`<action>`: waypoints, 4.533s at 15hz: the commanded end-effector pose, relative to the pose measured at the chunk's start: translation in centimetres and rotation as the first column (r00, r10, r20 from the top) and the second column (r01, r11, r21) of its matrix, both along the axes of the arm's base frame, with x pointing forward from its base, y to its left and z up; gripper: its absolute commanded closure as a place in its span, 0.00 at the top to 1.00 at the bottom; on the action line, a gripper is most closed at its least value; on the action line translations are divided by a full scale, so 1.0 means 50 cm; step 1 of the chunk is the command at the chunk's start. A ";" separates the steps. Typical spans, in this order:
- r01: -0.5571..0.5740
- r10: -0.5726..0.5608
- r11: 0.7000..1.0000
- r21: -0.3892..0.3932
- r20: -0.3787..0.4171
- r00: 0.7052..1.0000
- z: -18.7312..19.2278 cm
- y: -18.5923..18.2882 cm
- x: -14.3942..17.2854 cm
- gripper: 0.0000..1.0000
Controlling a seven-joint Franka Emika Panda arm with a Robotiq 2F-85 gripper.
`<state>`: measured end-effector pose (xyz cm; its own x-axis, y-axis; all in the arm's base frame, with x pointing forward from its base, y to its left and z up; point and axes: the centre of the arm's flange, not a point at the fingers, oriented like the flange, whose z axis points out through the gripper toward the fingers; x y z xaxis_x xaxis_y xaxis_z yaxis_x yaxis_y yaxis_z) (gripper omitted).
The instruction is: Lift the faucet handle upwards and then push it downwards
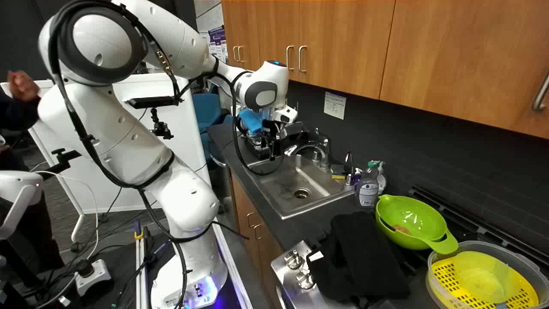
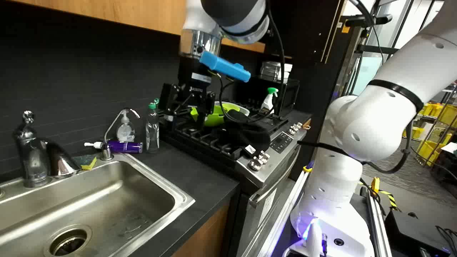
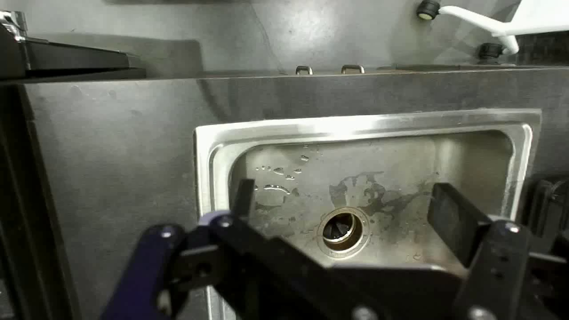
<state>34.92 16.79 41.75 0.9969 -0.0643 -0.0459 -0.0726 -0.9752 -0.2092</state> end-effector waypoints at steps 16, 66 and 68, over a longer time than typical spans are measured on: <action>-0.124 0.128 0.990 -0.064 0.063 0.990 0.021 0.096 0.036 1.00; 0.001 0.020 1.000 -0.030 0.675 0.737 -0.121 0.535 0.301 1.00; 0.024 0.005 0.999 -0.032 0.701 0.714 -0.123 0.516 0.331 1.00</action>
<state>49.13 42.30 36.30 0.7781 -0.0336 0.6272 0.0956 -0.9806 -0.1711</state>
